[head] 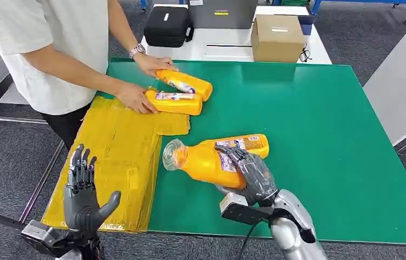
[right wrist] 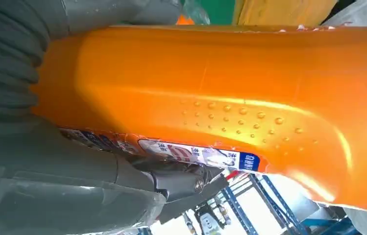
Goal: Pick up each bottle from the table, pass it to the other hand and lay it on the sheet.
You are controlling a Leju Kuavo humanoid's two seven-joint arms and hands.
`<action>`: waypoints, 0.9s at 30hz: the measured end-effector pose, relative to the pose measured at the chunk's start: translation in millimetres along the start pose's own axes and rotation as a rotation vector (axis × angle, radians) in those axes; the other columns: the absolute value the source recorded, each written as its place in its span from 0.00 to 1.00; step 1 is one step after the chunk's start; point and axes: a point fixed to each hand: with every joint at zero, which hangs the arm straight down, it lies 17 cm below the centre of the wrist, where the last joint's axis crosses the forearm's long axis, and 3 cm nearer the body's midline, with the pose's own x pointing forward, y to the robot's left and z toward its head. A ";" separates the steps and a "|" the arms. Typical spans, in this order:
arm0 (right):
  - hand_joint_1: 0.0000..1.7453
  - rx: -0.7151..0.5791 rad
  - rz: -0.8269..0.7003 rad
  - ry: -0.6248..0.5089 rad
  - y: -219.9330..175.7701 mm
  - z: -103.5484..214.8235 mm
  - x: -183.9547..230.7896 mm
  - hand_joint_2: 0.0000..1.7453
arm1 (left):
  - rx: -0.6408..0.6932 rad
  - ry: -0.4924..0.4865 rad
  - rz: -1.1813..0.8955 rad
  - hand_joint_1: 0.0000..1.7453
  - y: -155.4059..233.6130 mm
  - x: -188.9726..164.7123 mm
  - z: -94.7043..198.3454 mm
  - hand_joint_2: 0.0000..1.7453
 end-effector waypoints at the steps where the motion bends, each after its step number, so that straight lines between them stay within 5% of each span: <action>1: 1.00 0.006 -0.002 0.000 2.6 1.0 1.2 1.00 | -0.001 0.001 0.001 0.00 0.1 -1.2 -0.6 1.00; 27: 1.00 0.161 0.023 -0.060 72.6 7.5 33.6 1.00 | -0.326 0.143 0.181 0.00 -83.8 -27.4 18.0 1.00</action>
